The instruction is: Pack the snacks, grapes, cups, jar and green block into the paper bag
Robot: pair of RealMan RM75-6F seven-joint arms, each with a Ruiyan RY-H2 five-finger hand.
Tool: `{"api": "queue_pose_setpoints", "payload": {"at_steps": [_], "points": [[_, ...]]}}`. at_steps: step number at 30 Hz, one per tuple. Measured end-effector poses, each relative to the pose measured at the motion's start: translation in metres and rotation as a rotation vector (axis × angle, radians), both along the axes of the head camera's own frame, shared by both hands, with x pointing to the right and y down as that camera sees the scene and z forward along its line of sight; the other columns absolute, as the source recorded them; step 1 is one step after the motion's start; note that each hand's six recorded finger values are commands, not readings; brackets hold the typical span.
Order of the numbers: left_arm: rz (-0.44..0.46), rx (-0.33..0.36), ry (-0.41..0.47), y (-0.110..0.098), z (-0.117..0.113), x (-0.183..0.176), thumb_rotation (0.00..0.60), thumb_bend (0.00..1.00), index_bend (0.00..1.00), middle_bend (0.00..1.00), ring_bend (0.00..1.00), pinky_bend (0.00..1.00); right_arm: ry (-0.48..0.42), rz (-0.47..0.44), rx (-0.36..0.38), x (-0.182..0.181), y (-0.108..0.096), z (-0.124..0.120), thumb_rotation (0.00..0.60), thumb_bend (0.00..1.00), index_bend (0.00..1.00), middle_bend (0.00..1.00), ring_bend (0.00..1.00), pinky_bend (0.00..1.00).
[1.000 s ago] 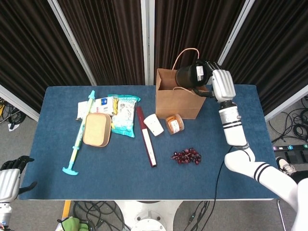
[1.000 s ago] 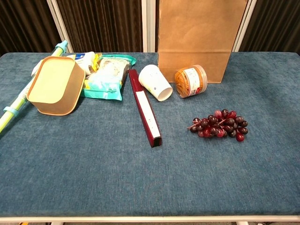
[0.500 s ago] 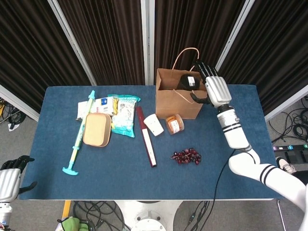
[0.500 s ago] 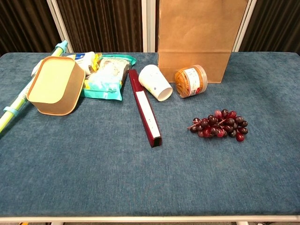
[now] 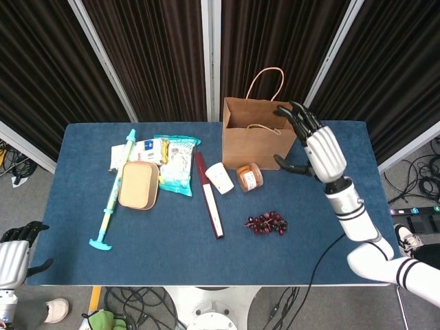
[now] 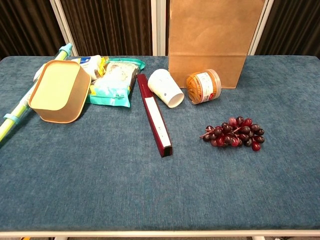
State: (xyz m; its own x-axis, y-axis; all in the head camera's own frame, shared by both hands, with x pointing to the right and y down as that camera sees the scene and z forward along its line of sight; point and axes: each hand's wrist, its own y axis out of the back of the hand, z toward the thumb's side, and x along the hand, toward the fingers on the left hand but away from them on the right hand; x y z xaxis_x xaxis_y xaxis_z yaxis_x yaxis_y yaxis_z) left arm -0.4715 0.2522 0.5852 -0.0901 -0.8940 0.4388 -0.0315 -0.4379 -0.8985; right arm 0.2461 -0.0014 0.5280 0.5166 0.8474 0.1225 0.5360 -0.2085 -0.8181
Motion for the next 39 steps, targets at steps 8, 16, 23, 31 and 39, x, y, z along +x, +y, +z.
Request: {"api": "queue_pose_setpoints", "payload": {"at_steps": [8,16,23,31,39], "points": [[0.003,0.001,0.001,0.0,-0.001,0.001,0.6,0.04,0.36,0.35,0.31,0.26,0.087,-0.154,-0.133,0.02,0.065,0.018,0.6,0.13,0.26,0.35,0.25,0.43],[0.011,-0.001,0.007,0.0,0.0,0.004,0.6,0.04,0.36,0.35,0.31,0.26,0.401,-0.236,-0.369,0.035,0.107,0.082,0.6,0.11,0.14,0.21,0.12,0.31],[0.005,-0.005,0.008,0.002,0.0,0.003,0.6,0.04,0.36,0.35,0.31,0.26,0.585,-0.277,-0.468,0.034,0.135,0.14,0.6,0.12,0.13,0.19,0.1,0.29],[-0.005,-0.008,0.006,0.005,0.001,0.001,0.6,0.04,0.36,0.35,0.31,0.26,0.691,-0.295,-0.483,0.027,0.145,0.184,0.6,0.18,0.13,0.19,0.1,0.27],[-0.007,-0.011,0.008,0.006,0.002,0.0,0.6,0.04,0.36,0.35,0.31,0.26,0.712,-0.288,-0.482,0.022,0.148,0.204,0.6,0.19,0.14,0.23,0.1,0.27]]}}
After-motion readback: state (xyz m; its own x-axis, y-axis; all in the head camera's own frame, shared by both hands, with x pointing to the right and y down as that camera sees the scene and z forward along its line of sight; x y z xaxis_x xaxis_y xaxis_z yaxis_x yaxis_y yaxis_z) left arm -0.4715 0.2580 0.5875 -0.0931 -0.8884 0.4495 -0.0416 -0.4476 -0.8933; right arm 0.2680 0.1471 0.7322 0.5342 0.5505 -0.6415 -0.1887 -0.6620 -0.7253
